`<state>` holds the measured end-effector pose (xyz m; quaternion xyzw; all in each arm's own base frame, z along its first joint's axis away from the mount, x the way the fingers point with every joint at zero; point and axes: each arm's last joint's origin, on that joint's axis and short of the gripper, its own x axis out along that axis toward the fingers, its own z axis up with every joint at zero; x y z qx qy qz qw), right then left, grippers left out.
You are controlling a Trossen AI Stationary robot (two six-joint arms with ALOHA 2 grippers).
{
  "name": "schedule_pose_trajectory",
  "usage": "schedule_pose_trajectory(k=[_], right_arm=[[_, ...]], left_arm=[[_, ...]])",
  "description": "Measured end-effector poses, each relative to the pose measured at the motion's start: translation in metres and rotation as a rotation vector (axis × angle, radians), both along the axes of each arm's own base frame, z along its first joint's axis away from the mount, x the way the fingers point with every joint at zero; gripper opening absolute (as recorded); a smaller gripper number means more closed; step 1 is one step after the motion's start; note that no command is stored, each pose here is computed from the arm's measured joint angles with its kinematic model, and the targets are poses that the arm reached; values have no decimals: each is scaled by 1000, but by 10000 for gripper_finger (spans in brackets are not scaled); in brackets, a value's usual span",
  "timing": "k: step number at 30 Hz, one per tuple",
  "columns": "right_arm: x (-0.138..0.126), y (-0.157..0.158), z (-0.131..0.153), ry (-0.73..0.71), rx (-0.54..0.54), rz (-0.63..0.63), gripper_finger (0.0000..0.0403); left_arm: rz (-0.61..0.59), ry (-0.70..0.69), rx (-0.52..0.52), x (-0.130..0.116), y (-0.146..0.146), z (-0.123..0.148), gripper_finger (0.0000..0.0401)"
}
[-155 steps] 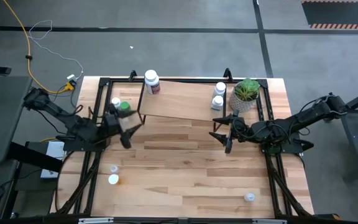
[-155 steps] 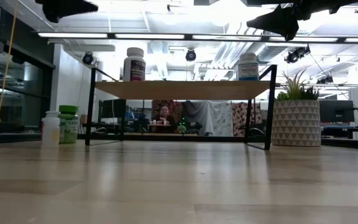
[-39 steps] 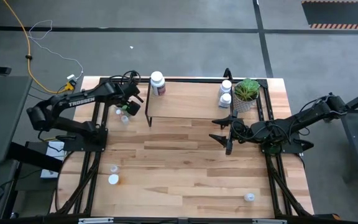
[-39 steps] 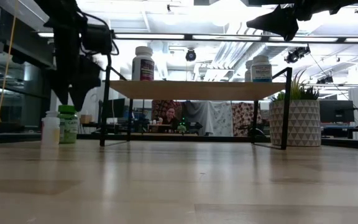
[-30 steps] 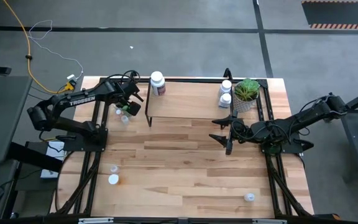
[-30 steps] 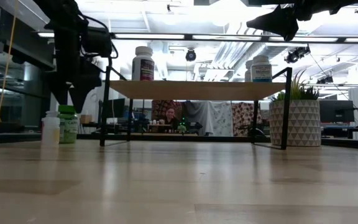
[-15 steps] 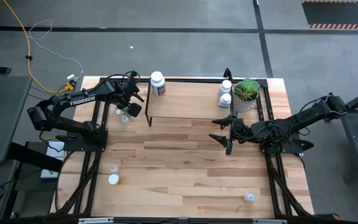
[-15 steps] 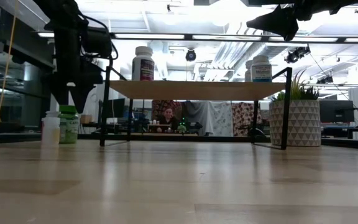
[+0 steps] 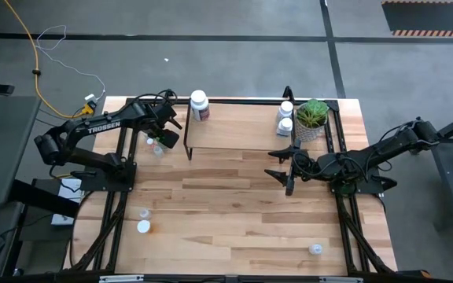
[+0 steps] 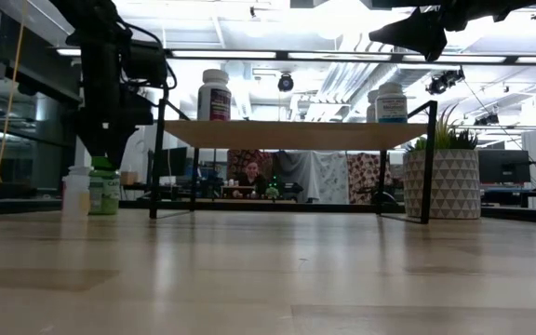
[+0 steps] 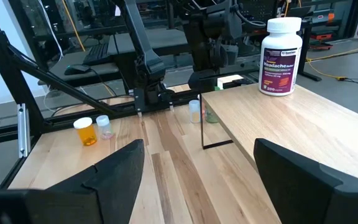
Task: Pick and place medicine bottles onto shelf by color
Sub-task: Put the green medicine bottle on the shelf
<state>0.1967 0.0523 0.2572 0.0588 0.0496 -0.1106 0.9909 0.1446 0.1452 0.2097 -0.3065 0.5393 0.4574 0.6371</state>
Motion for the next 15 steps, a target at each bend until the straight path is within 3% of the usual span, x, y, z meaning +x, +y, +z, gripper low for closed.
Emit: schedule_pose_trajectory(k=[6, 10, 15], right_arm=[[0, 0, 0, 0, 0, 0, 293], [0, 0, 0, 0, 0, 0, 293], [0, 0, 0, 0, 0, 0, 293]], left_arm=[[-34, -23, -34, 1, -1, 7, 194], [-41, -14, -56, 3, -1, 32, 198], [-26, 21, -7, 4, -3, 78, 188]])
